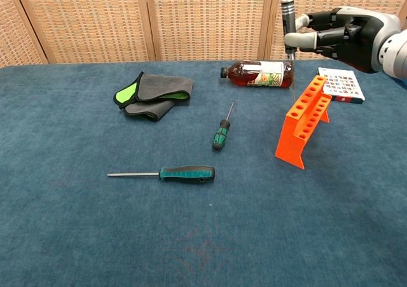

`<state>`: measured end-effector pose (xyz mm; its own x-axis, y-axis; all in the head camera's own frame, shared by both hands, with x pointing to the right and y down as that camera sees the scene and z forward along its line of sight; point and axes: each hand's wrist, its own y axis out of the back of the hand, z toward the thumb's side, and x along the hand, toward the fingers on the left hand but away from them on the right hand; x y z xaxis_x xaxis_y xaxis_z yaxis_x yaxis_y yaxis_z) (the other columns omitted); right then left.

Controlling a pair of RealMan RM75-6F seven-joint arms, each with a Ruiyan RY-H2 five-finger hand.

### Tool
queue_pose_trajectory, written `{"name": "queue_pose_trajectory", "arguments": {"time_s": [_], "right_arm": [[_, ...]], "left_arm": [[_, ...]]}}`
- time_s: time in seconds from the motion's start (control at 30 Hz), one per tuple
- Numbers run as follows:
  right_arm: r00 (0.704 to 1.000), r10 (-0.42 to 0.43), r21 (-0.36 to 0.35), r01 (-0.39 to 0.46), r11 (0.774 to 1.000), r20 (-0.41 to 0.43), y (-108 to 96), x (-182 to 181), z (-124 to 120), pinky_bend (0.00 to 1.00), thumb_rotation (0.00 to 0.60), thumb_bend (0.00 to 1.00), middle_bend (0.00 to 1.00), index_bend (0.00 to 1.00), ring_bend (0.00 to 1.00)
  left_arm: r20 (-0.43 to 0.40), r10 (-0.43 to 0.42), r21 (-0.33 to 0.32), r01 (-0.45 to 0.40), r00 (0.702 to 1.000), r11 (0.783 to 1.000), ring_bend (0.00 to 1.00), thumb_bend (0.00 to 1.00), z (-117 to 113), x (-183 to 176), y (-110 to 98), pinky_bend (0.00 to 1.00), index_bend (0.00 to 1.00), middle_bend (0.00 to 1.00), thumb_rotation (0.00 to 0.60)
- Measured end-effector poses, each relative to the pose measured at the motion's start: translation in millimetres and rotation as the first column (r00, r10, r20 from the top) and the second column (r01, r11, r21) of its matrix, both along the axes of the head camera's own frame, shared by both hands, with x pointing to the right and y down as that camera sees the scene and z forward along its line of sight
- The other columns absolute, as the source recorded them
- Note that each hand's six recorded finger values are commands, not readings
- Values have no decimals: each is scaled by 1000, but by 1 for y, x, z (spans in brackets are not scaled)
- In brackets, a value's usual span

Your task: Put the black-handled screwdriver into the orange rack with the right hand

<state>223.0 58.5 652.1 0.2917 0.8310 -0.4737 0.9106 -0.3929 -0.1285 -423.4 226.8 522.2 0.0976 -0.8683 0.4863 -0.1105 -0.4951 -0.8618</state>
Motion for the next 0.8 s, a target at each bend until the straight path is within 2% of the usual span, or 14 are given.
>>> {"name": "queue_pose_trajectory", "arguments": {"time_s": [0.8], "right_arm": [[1000, 29, -53, -29, 998, -12, 14, 22, 25, 0, 600, 357, 12, 651, 0]], "left_arm": [[-5, 3, -10, -3, 1000, 1000, 0, 0, 1, 1, 1, 0, 0, 0, 600]]}}
